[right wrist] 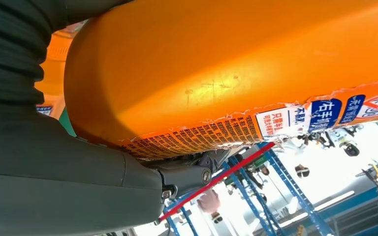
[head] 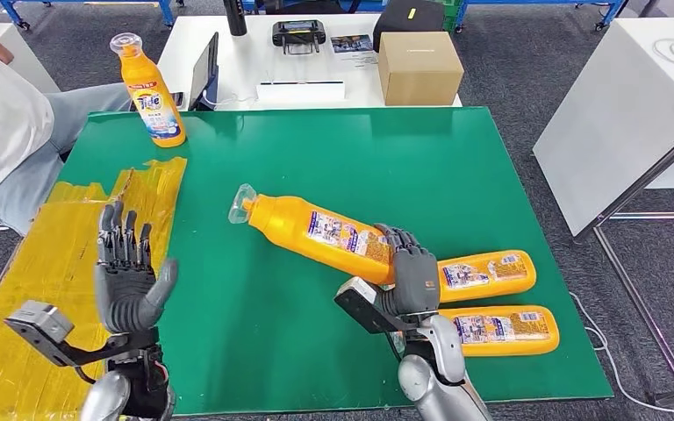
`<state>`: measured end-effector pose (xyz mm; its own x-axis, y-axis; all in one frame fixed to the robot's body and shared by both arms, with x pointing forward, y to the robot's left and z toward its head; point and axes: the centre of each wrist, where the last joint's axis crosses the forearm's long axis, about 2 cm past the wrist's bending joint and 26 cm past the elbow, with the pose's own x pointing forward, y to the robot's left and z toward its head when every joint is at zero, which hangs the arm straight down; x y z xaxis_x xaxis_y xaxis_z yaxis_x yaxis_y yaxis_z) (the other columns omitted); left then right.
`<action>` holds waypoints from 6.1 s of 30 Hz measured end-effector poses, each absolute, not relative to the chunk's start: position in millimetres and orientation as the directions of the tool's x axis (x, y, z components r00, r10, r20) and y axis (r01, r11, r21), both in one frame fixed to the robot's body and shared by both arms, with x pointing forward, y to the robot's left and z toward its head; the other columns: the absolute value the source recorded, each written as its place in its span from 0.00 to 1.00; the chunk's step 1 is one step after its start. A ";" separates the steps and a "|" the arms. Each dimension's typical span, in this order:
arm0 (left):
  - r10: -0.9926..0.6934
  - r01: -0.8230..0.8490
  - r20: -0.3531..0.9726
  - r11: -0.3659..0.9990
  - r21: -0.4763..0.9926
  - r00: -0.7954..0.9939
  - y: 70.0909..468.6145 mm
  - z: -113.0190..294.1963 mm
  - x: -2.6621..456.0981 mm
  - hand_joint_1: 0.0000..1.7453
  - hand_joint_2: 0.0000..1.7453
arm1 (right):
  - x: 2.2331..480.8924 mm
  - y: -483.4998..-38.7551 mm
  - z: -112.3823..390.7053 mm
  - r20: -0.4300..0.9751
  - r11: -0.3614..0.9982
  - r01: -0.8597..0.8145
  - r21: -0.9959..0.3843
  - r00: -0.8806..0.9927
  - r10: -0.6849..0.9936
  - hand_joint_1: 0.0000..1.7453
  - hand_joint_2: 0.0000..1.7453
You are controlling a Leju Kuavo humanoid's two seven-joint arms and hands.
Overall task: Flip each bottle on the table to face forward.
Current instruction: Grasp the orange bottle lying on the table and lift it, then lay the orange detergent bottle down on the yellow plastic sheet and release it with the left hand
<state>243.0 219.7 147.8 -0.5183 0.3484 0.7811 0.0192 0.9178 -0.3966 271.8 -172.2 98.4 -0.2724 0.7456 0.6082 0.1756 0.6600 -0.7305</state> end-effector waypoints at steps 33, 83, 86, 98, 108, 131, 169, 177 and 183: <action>0.521 0.219 0.835 0.848 -0.483 -0.176 191.9 118.2 266.0 0.00 1.00 | 262.2 -127.8 91.5 0.855 0.843 -0.239 -0.482 -0.338 0.394 1.00 1.00; 0.517 0.256 0.833 0.847 -0.466 -0.195 185.0 122.9 269.7 0.00 1.00 | 265.4 -99.5 83.7 0.881 0.884 -0.186 -0.429 -0.305 0.363 1.00 1.00; 0.515 0.259 0.835 0.848 -0.462 -0.193 184.2 122.7 269.9 0.00 1.00 | 264.9 -94.7 81.7 0.877 0.872 -0.208 -0.443 -0.300 0.374 1.00 1.00; 0.512 0.263 0.838 0.849 -0.458 -0.191 183.6 122.4 269.8 0.00 1.00 | 264.4 -88.9 78.3 0.875 0.857 -0.238 -0.457 -0.292 0.386 1.00 1.00; 0.513 0.279 0.840 0.845 -0.456 -0.179 180.9 121.1 269.1 0.00 1.00 | 263.5 -82.9 73.7 0.867 0.816 -0.310 -0.489 -0.280 0.413 1.00 1.00; 0.542 0.331 0.828 0.815 -0.476 -0.145 173.8 118.3 274.8 0.86 1.00 | 263.6 -75.4 65.8 0.905 0.705 -0.568 -0.425 -0.291 0.311 1.00 1.00; -0.877 -0.530 0.178 0.420 0.737 -0.447 241.4 160.6 287.8 1.00 1.00 | 237.4 -136.8 138.3 0.855 0.981 -0.190 -0.028 -0.512 -0.075 0.00 1.00; -0.947 -0.541 -0.063 0.125 0.831 -0.316 276.4 151.0 309.2 1.00 1.00 | 232.0 -155.5 159.8 0.811 0.986 -0.164 0.033 -0.571 -0.123 0.00 1.00; -0.946 -0.530 -0.082 0.102 0.842 -0.313 282.1 147.5 311.8 1.00 1.00 | 230.8 -157.8 164.0 0.801 0.986 -0.160 0.038 -0.585 -0.125 0.00 1.00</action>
<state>311.8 282.1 147.5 -0.3133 -0.9461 -0.0823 -0.5296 0.1021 0.8421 230.8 -157.8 164.0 -0.5848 -0.1255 0.8014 -0.1601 0.9864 0.0376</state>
